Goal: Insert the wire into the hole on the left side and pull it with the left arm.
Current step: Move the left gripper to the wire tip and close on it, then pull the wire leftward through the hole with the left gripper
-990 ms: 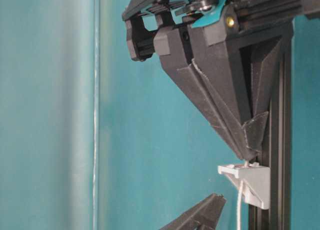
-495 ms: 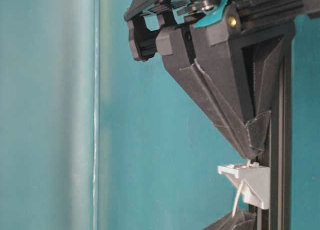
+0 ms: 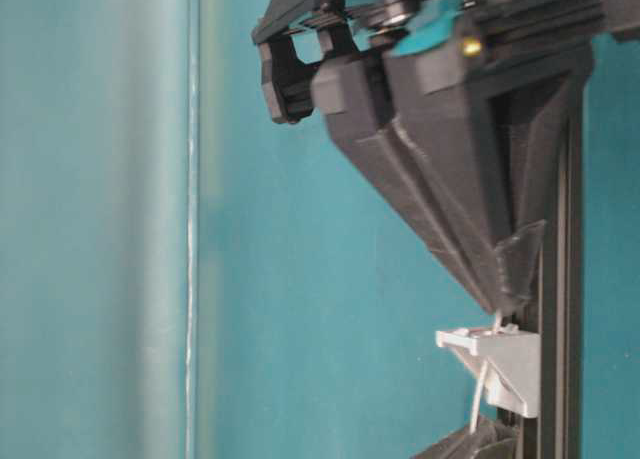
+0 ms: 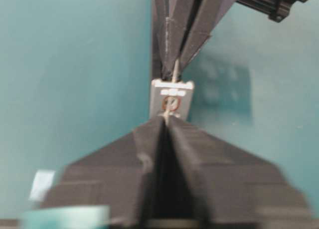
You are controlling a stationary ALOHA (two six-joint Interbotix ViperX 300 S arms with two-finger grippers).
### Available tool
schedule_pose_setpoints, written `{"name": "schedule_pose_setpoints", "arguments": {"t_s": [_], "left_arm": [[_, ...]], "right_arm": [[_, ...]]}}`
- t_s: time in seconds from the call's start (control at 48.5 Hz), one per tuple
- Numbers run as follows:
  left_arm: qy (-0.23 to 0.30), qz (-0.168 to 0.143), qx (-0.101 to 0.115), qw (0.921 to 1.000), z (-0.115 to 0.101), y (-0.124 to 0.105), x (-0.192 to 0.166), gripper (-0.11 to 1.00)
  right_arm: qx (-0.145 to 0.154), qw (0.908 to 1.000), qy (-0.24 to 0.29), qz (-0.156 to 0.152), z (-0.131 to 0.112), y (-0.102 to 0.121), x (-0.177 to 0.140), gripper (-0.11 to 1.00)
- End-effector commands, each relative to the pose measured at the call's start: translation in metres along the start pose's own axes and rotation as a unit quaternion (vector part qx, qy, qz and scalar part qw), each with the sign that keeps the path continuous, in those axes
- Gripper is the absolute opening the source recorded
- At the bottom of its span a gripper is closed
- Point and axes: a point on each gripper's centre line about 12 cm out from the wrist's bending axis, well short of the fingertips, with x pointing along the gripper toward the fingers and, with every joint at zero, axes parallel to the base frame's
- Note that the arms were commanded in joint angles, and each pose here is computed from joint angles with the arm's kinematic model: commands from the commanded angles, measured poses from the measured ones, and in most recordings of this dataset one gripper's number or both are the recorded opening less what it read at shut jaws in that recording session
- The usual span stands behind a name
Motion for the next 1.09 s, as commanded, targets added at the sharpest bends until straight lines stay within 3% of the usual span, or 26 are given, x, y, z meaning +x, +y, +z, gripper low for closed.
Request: {"name": "schedule_pose_setpoints", "arguments": {"t_s": [0.0, 0.144, 0.186, 0.557, 0.701, 1.073], "left_arm": [[-0.017, -0.006, 0.002, 0.9998, 0.012, -0.004, -0.001, -0.10], [-0.018, -0.006, 0.001, 0.9998, 0.016, -0.005, -0.006, -0.10], [-0.014, -0.006, 0.001, 0.9999, 0.016, -0.005, -0.009, -0.10], [0.016, -0.009, 0.002, 0.9998, 0.015, -0.009, -0.035, -0.10], [0.026, -0.011, -0.006, 0.9996, 0.011, -0.009, -0.050, -0.10], [0.020, -0.033, -0.003, 0.9992, 0.008, -0.016, -0.088, -0.10]], "right_arm": [[0.010, 0.9997, -0.022, 0.005, 0.019, 0.003, -0.002, 0.32], [0.010, 0.9997, -0.021, 0.007, 0.021, 0.003, -0.005, 0.75], [0.010, 0.9997, -0.020, 0.008, 0.022, 0.003, -0.006, 0.80], [0.008, 0.9998, -0.017, 0.011, 0.025, 0.000, -0.021, 0.79], [0.007, 0.9998, -0.015, 0.011, 0.025, -0.002, -0.024, 0.79], [0.006, 0.9999, -0.012, 0.010, 0.022, -0.003, -0.026, 0.79]]}}
